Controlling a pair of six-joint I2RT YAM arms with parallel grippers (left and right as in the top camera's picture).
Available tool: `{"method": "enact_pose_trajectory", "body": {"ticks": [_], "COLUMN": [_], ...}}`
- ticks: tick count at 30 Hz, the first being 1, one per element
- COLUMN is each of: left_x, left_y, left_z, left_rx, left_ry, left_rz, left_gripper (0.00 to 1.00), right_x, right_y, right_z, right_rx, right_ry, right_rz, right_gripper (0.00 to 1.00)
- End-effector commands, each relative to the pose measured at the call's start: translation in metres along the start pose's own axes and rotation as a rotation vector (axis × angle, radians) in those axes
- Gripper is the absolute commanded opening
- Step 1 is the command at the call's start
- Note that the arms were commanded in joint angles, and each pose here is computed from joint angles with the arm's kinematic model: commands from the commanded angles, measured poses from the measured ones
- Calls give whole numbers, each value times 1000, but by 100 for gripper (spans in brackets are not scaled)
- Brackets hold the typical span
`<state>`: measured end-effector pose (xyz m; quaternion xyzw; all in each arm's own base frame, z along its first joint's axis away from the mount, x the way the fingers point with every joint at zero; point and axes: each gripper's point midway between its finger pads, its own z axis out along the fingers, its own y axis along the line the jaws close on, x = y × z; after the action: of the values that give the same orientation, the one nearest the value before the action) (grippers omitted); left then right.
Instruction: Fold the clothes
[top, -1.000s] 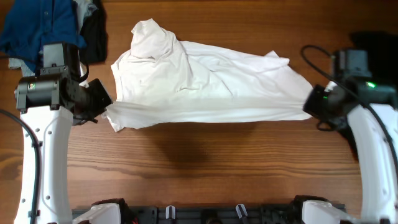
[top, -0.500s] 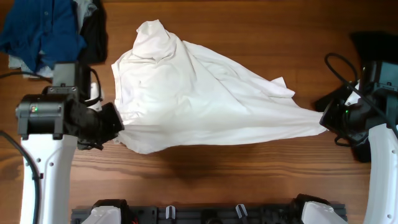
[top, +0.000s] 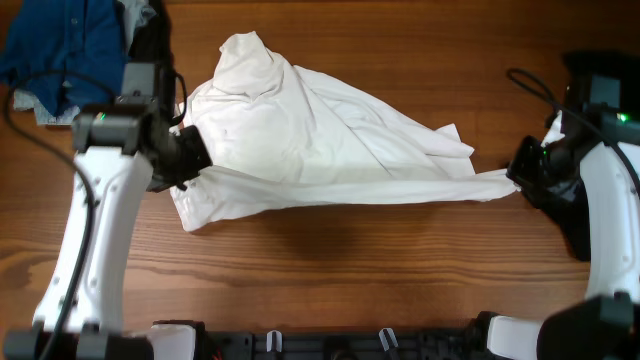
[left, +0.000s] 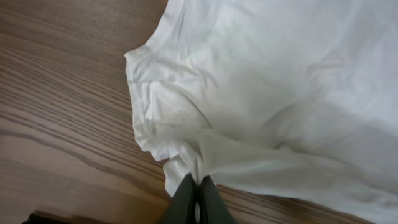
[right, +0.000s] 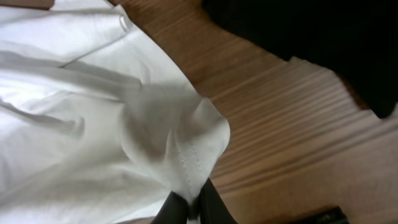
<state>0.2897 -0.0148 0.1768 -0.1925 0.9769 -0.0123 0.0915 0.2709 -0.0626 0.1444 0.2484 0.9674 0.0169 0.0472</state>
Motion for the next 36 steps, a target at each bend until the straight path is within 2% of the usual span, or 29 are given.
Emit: {"method": "enact_pose_trajectory", "body": {"ticks": [1,5,9,15,21,22,23,26,29,30,34,35,36], "left_x": [-8,-12,-21,-33,-40,-40,-40,-39,-39,-39,-44,-46,-51], "left_y": [4,1,-4,-8,-5,-5,-5,-5,-5,-5,-7,-8,-10], "left_z": [30,66,82,87,87,87,87,87,87,87,85,83,79], "left_rx": [-73,-108,-107,-94,-113,-113,-113,-115,-115,-115,-106,-102,-95], "left_ry": [74,147,143,97,64,63,64,68,68,67,54,46,32], "left_rz": [-20,-17,-17,-17,-16,-17,-16,-13,-13,-12,21,30,38], "left_gripper": [4,4,4,4,4,8,16,72,88,90,93,93,94], "right_x": [-8,-12,-12,-9,-12,-12,-12,-10,-10,-10,-19,-23,-29], "right_y": [9,20,32,43,53,53,53,53,53,53,63,66,69], "right_z": [22,50,73,101,106,106,106,106,105,104,93,88,82], "right_rx": [-33,-22,-12,3,-31,-32,-31,-34,-36,-37,-85,-92,-100], "right_ry": [61,118,161,212,199,199,201,207,208,207,181,167,149], "right_rz": [-44,-86,-123,-145,-159,-159,-159,-181,-188,-194,-237,-241,-249], "right_gripper": [4,4,4,4,5,9,11,21,24,26,33,36,43]}}
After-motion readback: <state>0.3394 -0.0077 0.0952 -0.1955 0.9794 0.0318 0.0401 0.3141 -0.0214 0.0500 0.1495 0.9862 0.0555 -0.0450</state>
